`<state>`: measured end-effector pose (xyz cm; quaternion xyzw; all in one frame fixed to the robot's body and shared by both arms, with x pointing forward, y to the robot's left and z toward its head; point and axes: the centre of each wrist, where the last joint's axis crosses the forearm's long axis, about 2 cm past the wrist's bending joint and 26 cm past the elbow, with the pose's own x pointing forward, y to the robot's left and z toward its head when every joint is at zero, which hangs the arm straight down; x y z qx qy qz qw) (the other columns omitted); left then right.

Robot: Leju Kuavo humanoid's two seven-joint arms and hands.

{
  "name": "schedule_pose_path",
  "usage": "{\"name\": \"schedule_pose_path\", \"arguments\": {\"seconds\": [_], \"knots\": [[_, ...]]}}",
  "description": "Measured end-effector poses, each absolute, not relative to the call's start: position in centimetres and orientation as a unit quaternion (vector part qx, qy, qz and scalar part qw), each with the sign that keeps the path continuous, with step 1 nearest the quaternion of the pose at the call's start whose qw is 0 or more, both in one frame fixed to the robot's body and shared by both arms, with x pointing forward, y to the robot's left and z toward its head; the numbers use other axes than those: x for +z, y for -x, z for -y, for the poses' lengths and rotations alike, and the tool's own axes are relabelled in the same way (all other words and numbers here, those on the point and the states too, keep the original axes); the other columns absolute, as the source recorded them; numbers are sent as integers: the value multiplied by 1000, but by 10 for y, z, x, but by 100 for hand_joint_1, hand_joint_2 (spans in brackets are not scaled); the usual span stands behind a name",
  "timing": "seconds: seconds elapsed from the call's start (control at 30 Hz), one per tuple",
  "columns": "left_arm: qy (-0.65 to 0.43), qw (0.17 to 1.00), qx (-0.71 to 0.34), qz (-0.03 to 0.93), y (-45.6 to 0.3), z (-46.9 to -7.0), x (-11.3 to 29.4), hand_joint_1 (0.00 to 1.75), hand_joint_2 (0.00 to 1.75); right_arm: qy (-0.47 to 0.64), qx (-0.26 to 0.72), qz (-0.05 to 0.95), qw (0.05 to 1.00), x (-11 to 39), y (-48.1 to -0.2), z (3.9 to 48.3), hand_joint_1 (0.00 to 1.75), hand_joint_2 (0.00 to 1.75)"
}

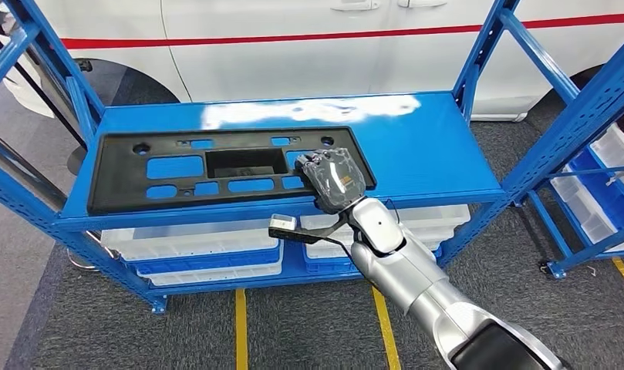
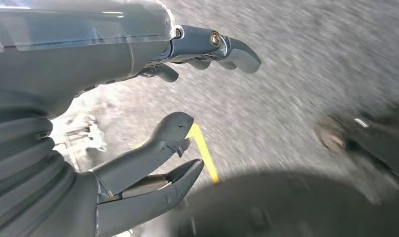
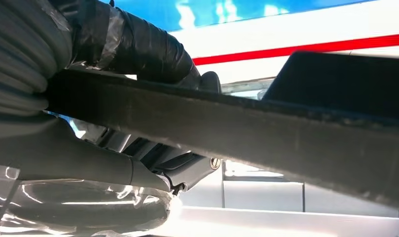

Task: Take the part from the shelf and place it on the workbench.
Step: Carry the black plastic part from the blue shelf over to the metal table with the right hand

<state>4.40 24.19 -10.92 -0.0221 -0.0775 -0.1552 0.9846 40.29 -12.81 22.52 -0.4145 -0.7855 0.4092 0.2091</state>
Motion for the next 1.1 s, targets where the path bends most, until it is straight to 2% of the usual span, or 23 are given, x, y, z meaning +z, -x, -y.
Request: {"name": "schedule_pose_path", "arguments": {"seconds": [0.83, 1.1], "knots": [[14, 985, -158, 71, -44, -236, -109, 0, 175, 385, 407, 795, 230, 227, -413, 118, 168, 175], [18, 984, -162, 77, -44, -235, -108, 0, 175, 386, 420, 785, 243, 220, -413, 139, 168, 175]]}}
